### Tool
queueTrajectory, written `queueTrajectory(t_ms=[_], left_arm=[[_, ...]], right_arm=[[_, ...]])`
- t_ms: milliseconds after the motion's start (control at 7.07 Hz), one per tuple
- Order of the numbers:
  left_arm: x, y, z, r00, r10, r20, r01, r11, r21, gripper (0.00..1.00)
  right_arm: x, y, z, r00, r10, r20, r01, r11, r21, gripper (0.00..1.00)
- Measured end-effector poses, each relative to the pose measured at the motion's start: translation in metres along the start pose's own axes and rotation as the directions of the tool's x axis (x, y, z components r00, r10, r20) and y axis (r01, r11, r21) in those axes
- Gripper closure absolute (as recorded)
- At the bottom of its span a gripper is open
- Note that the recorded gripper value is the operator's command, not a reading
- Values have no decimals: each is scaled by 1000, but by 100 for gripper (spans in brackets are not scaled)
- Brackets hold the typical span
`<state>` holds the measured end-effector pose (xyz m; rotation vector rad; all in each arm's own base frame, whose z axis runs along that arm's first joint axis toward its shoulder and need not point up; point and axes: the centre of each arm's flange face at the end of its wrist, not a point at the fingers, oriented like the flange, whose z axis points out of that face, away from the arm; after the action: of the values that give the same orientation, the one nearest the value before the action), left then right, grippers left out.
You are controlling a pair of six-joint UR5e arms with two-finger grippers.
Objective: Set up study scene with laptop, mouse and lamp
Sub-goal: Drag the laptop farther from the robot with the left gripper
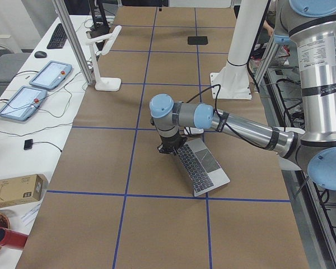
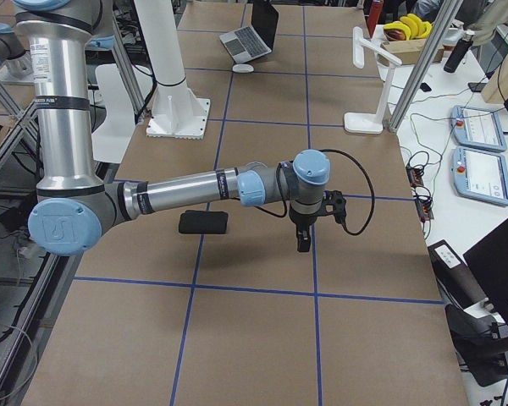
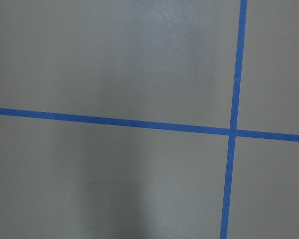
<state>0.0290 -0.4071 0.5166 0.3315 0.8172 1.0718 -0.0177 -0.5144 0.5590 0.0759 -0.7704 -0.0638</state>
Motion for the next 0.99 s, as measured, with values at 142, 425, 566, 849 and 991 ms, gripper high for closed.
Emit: queueTrajectory(t_ms=[142,425,566,849,991], left_arm=[[-6,-5,-16,1000,-8,1,8,1000,0,100],[-15,-13,-41,1000,-24,11,24,1000,7,100],[-18,-15,-51,999,-39,17,39,999,12,100],[-28,-16,-80,994,-105,24,104,994,21,100],[-31,-16,-93,990,-138,24,138,990,24,100]], right_arm=[[0,0,0,1000,0,0,0,1000,0,0],[-1,0,-1,1000,-2,1,2,1000,1,0],[-1,0,-1,1000,-2,1,2,1000,1,0],[-1,0,0,1000,-1,1,1,1000,0,0],[-1,0,0,1000,-1,1,1,1000,0,0]])
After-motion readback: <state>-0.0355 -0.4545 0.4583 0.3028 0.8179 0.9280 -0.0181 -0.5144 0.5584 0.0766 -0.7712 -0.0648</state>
